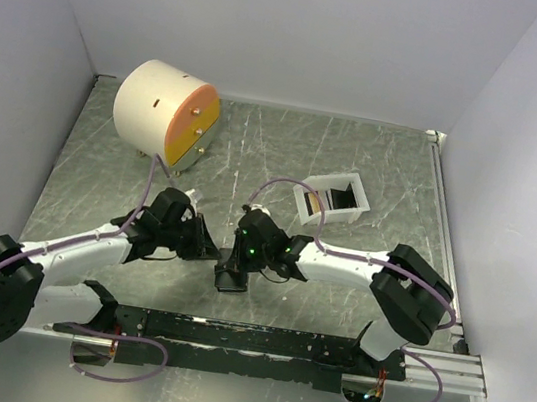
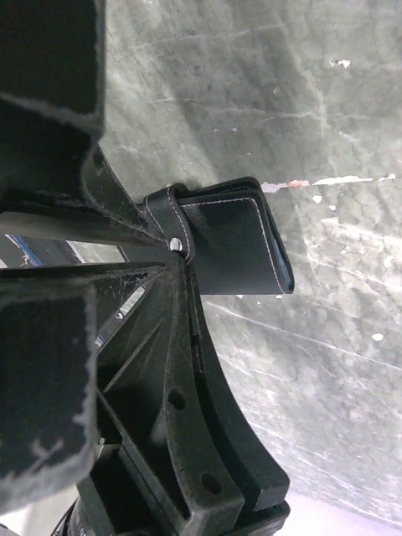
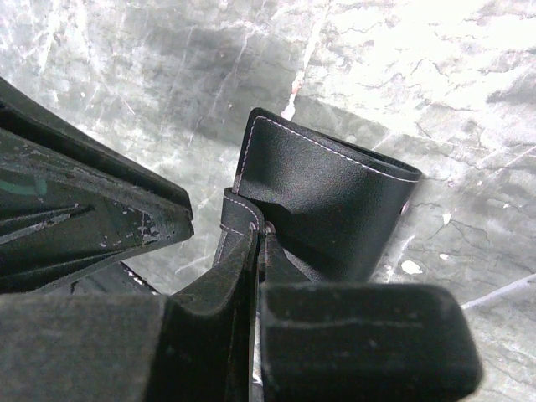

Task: Put the credit cards into the card holder
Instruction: Close the card holder at the center of the board.

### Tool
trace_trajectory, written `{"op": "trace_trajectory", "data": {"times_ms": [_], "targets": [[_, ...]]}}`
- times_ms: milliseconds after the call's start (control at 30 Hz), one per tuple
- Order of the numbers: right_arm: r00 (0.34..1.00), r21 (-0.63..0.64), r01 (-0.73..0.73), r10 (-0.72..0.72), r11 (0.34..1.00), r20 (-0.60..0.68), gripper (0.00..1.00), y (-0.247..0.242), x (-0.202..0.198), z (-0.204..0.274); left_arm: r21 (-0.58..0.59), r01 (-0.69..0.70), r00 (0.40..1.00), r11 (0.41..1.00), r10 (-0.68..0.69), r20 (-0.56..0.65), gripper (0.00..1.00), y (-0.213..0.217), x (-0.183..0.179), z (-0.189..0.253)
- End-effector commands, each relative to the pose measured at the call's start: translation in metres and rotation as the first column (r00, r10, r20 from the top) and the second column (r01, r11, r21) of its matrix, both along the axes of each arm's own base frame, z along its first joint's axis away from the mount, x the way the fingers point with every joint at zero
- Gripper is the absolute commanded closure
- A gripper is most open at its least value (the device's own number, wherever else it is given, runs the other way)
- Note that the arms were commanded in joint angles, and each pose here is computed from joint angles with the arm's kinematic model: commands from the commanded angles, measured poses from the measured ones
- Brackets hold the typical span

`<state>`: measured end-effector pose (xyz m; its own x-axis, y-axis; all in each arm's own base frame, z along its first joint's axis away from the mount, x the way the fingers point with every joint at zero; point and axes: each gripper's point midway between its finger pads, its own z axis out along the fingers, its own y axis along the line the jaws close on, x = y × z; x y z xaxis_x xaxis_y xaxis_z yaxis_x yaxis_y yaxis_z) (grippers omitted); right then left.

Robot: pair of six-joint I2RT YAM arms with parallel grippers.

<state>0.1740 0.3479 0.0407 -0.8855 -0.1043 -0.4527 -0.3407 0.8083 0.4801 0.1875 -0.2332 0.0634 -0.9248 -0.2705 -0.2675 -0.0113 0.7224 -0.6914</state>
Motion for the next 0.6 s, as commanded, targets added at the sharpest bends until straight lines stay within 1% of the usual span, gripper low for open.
{"op": "trace_trajectory", "data": {"times_ms": [0,167,367,567], "targets": [[1.0,-0.015,0.025,-0.025,1.0,-0.01,1.0,-0.006,0.003,-0.012,-0.056,0.035,0.999,0.998,-0.036,-0.024,0.78,-0.009,-0.008,0.002],[0.999,-0.021,0.033,-0.034,0.999,-0.017,1.0,-0.009,0.004,-0.017,-0.078,0.056,0.997,0.995,-0.059,-0.039,0.8,-0.016,-0.008,-0.004],[0.999,-0.032,0.042,-0.043,0.999,-0.033,1.0,-0.015,0.005,-0.022,-0.07,0.072,0.995,0.995,-0.077,-0.07,0.85,-0.019,-0.009,-0.012],[0.998,-0.03,0.041,-0.043,0.999,-0.045,1.0,-0.016,0.004,-0.026,-0.033,0.067,0.994,0.997,-0.069,-0.08,0.86,-0.018,-0.009,-0.019]]}}
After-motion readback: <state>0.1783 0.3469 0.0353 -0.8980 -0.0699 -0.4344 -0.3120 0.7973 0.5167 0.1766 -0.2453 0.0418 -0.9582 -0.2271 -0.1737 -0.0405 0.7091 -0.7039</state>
